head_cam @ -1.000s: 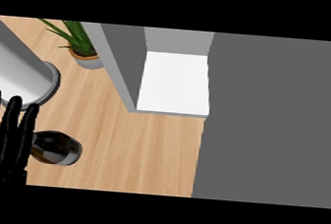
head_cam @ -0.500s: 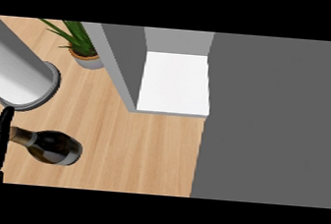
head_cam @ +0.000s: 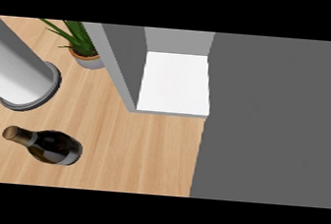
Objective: Pick up the wine, place it into the cabinet and close the cabinet
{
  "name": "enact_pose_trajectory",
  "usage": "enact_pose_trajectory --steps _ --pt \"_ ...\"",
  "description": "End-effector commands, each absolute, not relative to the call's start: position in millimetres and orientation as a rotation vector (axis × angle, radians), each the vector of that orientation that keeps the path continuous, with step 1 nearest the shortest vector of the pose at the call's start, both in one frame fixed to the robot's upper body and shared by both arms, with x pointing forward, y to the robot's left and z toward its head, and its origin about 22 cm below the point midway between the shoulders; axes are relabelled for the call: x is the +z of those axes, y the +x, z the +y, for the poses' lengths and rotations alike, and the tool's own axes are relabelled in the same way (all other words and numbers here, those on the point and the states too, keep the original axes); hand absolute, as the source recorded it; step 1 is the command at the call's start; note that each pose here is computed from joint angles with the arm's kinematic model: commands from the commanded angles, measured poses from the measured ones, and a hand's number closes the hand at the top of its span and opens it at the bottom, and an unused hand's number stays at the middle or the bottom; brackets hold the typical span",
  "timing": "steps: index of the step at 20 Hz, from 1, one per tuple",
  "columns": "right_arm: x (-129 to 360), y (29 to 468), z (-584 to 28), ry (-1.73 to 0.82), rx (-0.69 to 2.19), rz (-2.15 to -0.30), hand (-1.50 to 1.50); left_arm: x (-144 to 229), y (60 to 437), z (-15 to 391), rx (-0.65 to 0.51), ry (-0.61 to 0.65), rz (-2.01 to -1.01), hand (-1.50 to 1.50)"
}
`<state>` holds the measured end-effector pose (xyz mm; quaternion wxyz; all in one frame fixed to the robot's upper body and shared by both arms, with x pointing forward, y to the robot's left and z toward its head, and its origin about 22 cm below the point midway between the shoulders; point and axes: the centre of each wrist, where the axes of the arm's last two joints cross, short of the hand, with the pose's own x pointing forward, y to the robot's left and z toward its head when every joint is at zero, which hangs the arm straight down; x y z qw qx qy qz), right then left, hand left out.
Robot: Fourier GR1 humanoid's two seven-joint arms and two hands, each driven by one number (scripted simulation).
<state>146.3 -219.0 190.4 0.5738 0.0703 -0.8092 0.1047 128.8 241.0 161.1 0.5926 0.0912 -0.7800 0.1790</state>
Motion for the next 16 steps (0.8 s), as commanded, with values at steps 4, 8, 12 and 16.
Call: enact_pose_trajectory --steps 4,8,12,16 --pt "201 128 -209 0.210 0.223 -1.945 -1.50 166 127 269 0.489 0.166 -1.789 -1.50" --pt "199 127 -221 0.196 0.220 -1.950 -1.50 136 120 284 0.496 0.146 -1.780 -1.50" --pt "206 125 -218 0.202 0.253 -1.951 -1.50 106 135 288 0.494 0.120 -1.710 -1.50" --pt "208 118 -222 0.211 0.254 -1.962 -1.50 76 141 292 0.482 0.111 -1.679 -1.50"
